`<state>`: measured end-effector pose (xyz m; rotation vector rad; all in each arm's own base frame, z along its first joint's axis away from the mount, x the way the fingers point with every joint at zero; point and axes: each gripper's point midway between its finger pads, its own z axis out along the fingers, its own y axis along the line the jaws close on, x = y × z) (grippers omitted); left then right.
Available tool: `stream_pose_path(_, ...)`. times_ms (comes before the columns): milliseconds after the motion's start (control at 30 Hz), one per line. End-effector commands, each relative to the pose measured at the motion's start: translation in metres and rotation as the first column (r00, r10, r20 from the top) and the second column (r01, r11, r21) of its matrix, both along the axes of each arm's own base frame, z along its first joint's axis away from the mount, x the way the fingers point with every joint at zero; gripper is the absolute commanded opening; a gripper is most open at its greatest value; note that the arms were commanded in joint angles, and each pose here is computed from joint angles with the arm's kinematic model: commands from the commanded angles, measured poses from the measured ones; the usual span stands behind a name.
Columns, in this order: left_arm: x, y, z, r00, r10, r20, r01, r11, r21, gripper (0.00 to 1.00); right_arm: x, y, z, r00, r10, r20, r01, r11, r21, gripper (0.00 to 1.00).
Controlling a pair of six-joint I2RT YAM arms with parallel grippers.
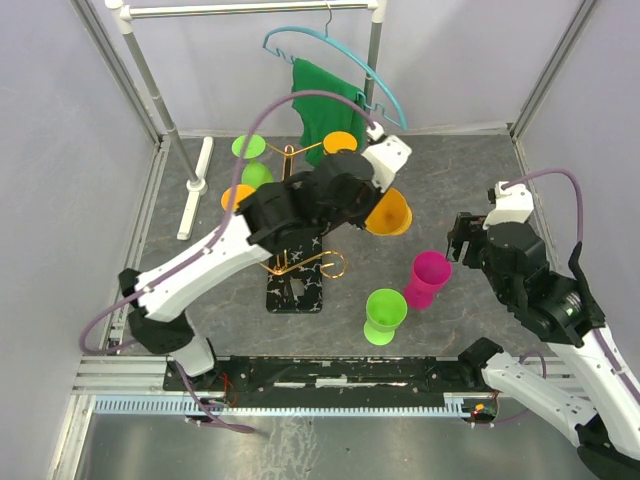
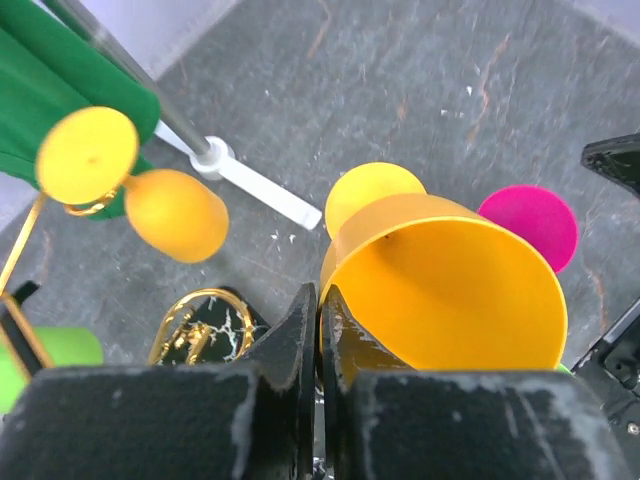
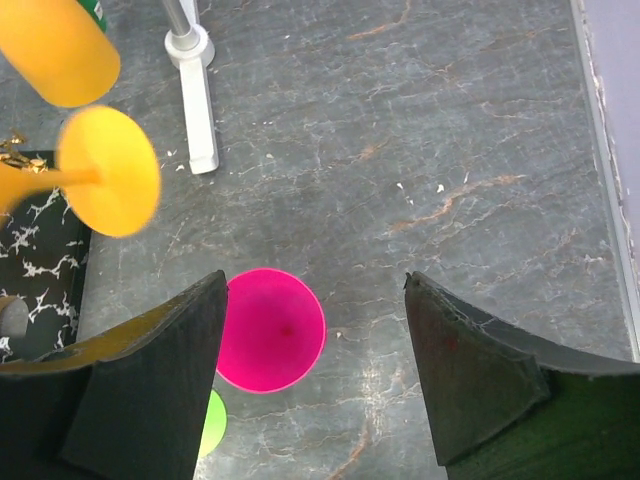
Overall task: Place the wine glass upside down on the wine glass rack
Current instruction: Pick up the wine glass at the center of the board, then turn the wine glass upside down at the wine rack.
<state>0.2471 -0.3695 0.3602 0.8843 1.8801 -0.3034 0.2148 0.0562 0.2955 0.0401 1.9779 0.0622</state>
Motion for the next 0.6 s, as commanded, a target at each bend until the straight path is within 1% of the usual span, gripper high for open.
stream_pose_path(0,0.001,0.026,0.068,0.98,0.022,0.197,0.003,0.992,-0.124,0.03,-0.004,-0.013,0.028,0.995,-0.067,0.075,0.063,0.996,0.055,0.8)
stream_pose_path(33,0.0,0.032,0.075,0.971,0.023,0.237,0.011,0.99,-0.141,0.03,-0.005,-0.011,0.031,0.995,-0.064,0.082,0.058,0.995,0.079,0.8)
stream_pose_path(133,-0.006,0.048,0.102,0.919,0.033,0.393,0.074,0.965,-0.253,0.03,-0.004,0.008,0.042,0.992,-0.012,0.123,-0.012,0.982,0.191,0.8)
stream_pose_path(200,-0.013,0.06,0.119,0.874,0.057,0.483,0.12,0.937,-0.328,0.03,-0.002,0.027,0.053,0.987,0.03,0.158,-0.077,0.952,0.297,0.79)
stream_pose_path(267,-0.019,0.07,0.129,0.818,0.08,0.57,0.169,0.914,-0.37,0.03,0.002,0.049,0.065,0.977,0.078,0.198,-0.153,0.905,0.396,0.78)
stream_pose_path(333,-0.023,0.078,0.138,0.748,0.12,0.653,0.209,0.891,-0.403,0.03,0.007,0.076,0.079,0.96,0.136,0.245,-0.244,0.832,0.498,0.78)
stream_pose_path(433,-0.029,0.087,0.143,0.647,0.174,0.743,0.255,0.868,-0.426,0.03,0.009,0.119,0.097,0.925,0.243,0.292,-0.377,0.686,0.622,0.78)
stream_pose_path(500,-0.03,0.09,0.143,0.605,0.211,0.768,0.26,0.859,-0.44,0.03,0.01,0.139,0.108,0.905,0.285,0.316,-0.425,0.598,0.68,0.78)
stream_pose_path(567,-0.029,0.093,0.141,0.578,0.24,0.779,0.254,0.855,-0.452,0.03,0.01,0.152,0.118,0.888,0.303,0.345,-0.457,0.506,0.732,0.78)
